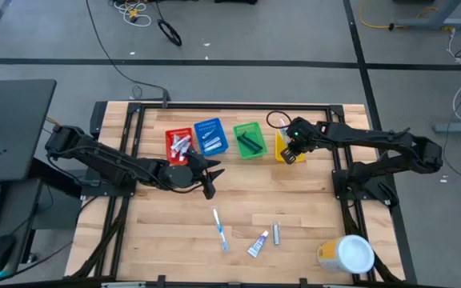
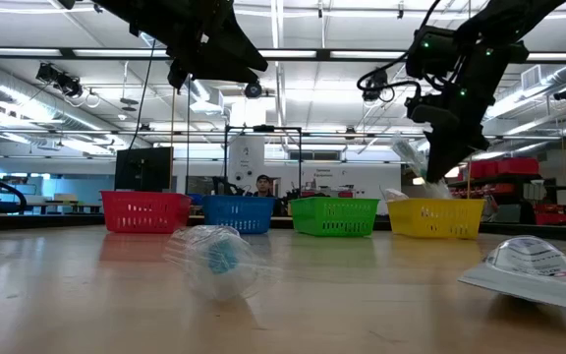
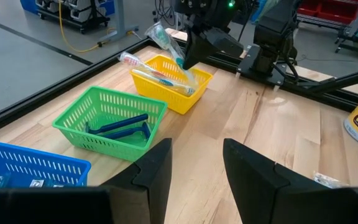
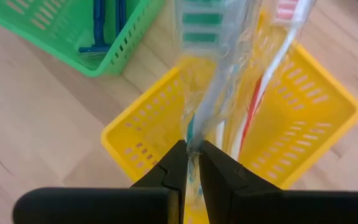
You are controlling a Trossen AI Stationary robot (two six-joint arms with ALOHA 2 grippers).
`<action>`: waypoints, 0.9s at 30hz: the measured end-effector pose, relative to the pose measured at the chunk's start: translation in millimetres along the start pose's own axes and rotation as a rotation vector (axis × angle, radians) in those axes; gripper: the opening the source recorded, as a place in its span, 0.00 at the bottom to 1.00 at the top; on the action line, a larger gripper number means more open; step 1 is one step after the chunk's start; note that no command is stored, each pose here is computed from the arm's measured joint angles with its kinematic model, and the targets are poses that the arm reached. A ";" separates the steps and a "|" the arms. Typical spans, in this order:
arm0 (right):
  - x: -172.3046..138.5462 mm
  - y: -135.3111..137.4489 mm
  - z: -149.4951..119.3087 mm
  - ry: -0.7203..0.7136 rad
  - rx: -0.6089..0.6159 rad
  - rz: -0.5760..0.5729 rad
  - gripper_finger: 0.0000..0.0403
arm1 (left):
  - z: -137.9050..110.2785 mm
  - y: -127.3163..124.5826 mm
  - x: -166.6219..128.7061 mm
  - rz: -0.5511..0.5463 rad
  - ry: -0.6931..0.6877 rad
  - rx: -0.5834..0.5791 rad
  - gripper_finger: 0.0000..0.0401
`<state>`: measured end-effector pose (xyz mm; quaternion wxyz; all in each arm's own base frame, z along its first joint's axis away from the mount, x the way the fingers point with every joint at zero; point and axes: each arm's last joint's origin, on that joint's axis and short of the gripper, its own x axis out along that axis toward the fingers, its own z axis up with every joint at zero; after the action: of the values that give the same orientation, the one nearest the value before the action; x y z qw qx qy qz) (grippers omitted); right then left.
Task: Pick & Place Travel size toiletries
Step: Put the green toothbrush into the yellow bin
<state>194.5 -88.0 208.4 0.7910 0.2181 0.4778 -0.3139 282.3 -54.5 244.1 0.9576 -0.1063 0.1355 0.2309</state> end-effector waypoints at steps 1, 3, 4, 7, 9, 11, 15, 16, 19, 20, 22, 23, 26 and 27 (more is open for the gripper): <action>0.3 0.0 -0.1 0.003 0.000 -0.001 0.10 | 0.0 0.0 0.0 0.000 0.000 -0.001 0.38; 1.6 0.2 0.0 0.006 -0.001 -0.003 0.10 | 0.0 0.0 0.0 0.000 0.000 -0.001 0.38; 2.8 0.3 -0.1 0.013 -0.002 -0.005 0.10 | 0.0 0.0 0.0 0.000 0.000 -0.002 0.38; 5.7 0.7 -0.2 0.025 -0.003 -0.011 0.10 | 0.0 0.0 0.0 0.000 0.000 -0.002 0.38; 8.2 0.9 0.0 0.032 -0.005 -0.020 0.10 | 0.0 0.0 0.0 0.000 0.000 -0.002 0.38; 9.7 1.0 -0.1 0.037 -0.006 -0.025 0.10 | 0.0 0.0 0.0 0.000 0.000 -0.001 0.38; 10.1 0.8 0.5 0.027 0.029 -0.042 0.10 | 0.1 -0.1 0.0 -0.001 -0.001 -0.003 0.38; 10.1 0.8 0.7 0.026 0.032 -0.041 0.10 | 0.2 -0.1 0.0 -0.001 -0.001 -0.002 0.38; 10.1 0.9 0.7 0.025 0.033 -0.040 0.10 | 0.2 -0.1 0.0 -0.001 -0.002 -0.001 0.37; 10.1 0.9 0.8 0.024 0.033 -0.040 0.10 | 0.2 -0.1 0.0 -0.001 -0.002 -0.001 0.37; 10.1 1.2 1.5 0.018 0.036 -0.034 0.10 | 0.2 -0.1 0.0 -0.001 -0.002 -0.002 0.37; 10.1 1.4 1.6 0.018 0.038 -0.029 0.10 | 0.2 -0.1 0.0 -0.001 -0.002 -0.002 0.37; 10.1 2.0 1.5 0.024 0.051 -0.011 0.10 | 0.4 -0.1 0.0 -0.001 -0.002 -0.002 0.38; 10.1 2.1 1.5 0.025 0.061 -0.008 0.10 | 0.3 -0.1 0.0 -0.001 -0.002 -0.002 0.38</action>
<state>200.3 -90.4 200.2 0.7766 0.2440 0.4787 -0.3289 282.4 -54.6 244.4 0.9578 -0.1070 0.1342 0.2307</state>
